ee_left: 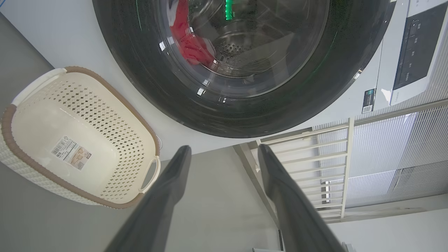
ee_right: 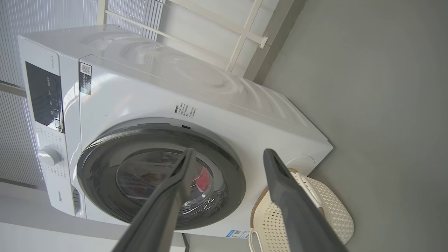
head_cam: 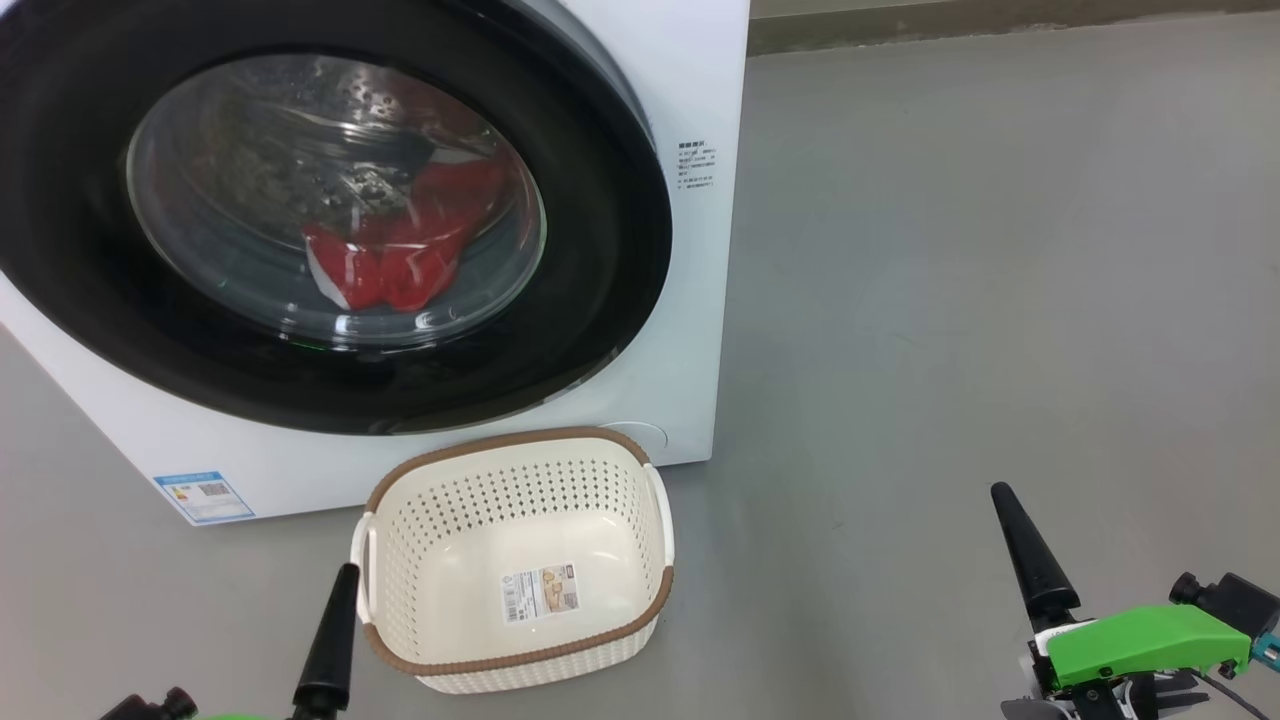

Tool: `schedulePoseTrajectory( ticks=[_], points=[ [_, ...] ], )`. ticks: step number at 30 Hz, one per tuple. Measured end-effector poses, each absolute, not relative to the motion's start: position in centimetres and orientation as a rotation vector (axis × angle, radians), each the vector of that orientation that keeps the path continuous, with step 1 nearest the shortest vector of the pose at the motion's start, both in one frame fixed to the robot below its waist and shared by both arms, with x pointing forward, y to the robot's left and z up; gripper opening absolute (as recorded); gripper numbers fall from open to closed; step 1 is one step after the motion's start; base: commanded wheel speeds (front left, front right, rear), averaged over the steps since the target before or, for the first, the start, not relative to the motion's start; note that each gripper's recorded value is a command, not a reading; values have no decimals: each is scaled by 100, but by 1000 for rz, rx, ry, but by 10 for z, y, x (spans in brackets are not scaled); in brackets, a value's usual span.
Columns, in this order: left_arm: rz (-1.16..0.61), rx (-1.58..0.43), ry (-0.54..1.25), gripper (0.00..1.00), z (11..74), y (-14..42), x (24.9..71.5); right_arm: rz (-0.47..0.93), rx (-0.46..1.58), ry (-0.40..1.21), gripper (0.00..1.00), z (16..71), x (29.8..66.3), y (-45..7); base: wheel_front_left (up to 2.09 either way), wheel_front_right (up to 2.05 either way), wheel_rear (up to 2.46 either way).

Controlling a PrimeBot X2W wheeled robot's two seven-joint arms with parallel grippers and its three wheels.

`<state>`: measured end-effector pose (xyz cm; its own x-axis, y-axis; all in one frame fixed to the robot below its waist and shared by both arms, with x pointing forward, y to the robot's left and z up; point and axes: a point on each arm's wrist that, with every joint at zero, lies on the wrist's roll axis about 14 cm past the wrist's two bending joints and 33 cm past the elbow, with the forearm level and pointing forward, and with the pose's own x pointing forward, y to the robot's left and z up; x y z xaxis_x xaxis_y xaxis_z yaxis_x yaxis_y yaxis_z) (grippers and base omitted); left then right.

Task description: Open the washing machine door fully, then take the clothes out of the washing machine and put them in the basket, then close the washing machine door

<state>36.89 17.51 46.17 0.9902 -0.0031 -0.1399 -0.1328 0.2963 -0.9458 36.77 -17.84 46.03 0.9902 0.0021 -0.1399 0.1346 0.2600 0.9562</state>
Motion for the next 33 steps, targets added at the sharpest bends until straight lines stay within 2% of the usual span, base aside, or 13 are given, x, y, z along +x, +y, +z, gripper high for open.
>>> schedulePoseTrajectory(
  ticks=[33],
  points=[
    [15, -802, 22, 100, 492, 175, 380, 47, 837, 75, 100, 485, 379, -160, 0, 0, 0]
  ],
)
